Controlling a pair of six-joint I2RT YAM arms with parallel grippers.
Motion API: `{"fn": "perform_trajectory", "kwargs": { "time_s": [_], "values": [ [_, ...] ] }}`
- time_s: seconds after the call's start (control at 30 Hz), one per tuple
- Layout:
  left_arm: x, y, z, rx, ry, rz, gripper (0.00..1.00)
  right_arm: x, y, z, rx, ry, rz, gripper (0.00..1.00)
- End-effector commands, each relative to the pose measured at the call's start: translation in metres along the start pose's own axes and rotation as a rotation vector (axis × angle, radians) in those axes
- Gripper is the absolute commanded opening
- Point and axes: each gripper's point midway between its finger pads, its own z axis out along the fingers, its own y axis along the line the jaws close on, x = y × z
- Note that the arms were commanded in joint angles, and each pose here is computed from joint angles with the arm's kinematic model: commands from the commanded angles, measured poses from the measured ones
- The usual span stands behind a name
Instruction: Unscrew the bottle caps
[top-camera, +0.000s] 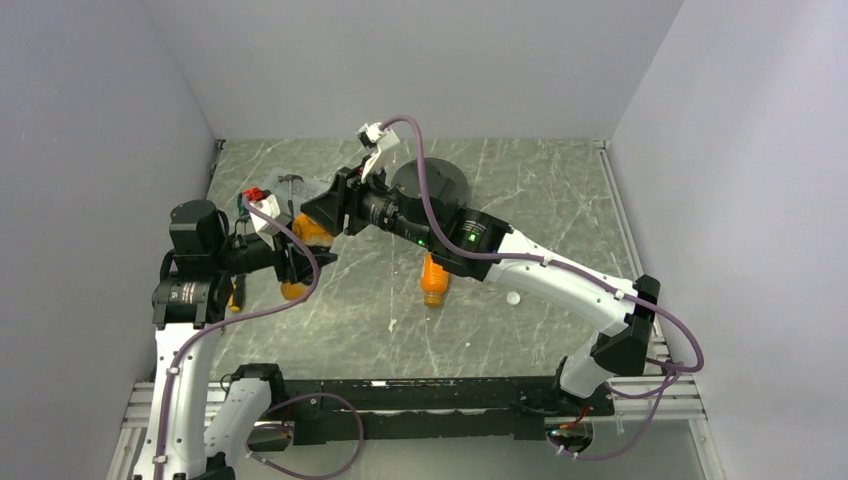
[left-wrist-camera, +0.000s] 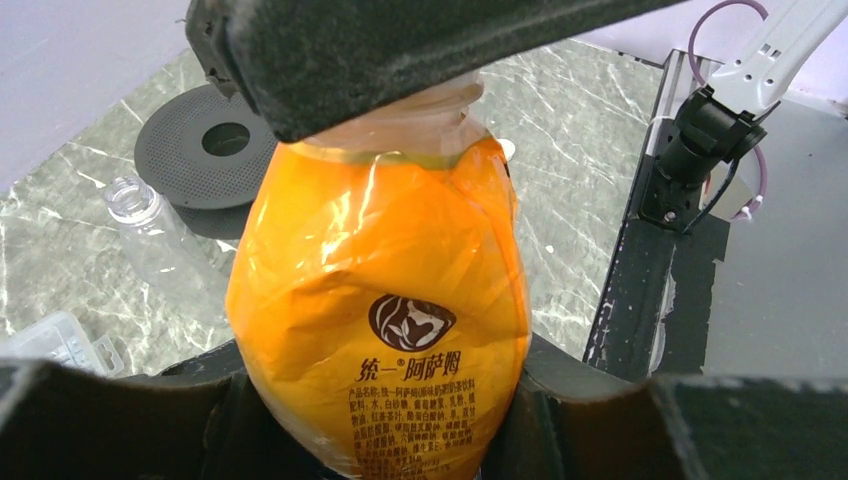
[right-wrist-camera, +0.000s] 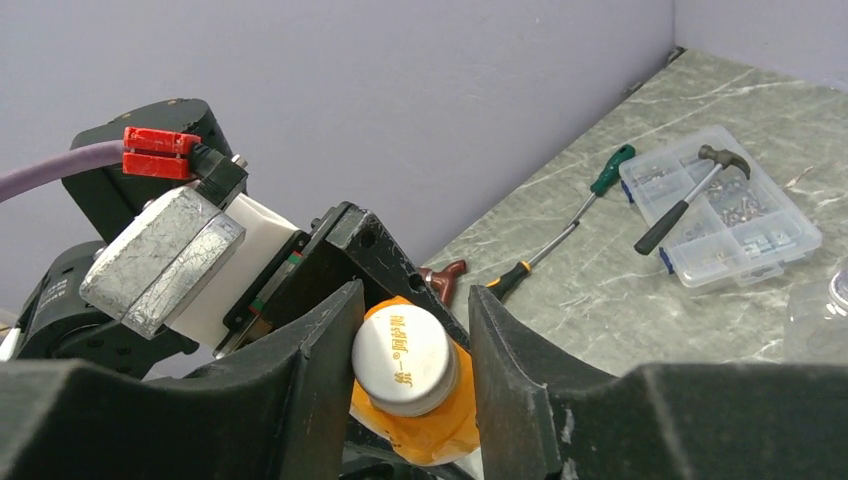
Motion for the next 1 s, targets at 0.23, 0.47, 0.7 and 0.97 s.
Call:
{"fn": "perform_trajectory", "kwargs": {
  "time_s": [0.23, 0.47, 0.7, 0.97],
  "values": [
    [0.003, 0.004, 0.000, -0.018, -0.005, 0.070, 0.21, -0.038, 0.010, 0.000, -0.017, -0.101, 0.013, 0.60],
    [0.001, 0.003, -0.001, -0.021, -0.011, 0.075, 0.21, -0.028, 0.002, 0.004, 0.013, -0.074, 0.033, 0.58],
    [-0.002, 0.004, -0.001, -0.028, -0.015, 0.086, 0.21, -0.017, -0.002, 0.008, 0.022, -0.046, 0.045, 0.44],
    [-0.004, 0.007, 0.000, -0.032, -0.019, 0.072, 0.21, -0.023, -0.002, 0.003, 0.022, -0.072, 0.032, 0.41]
  ]
}}
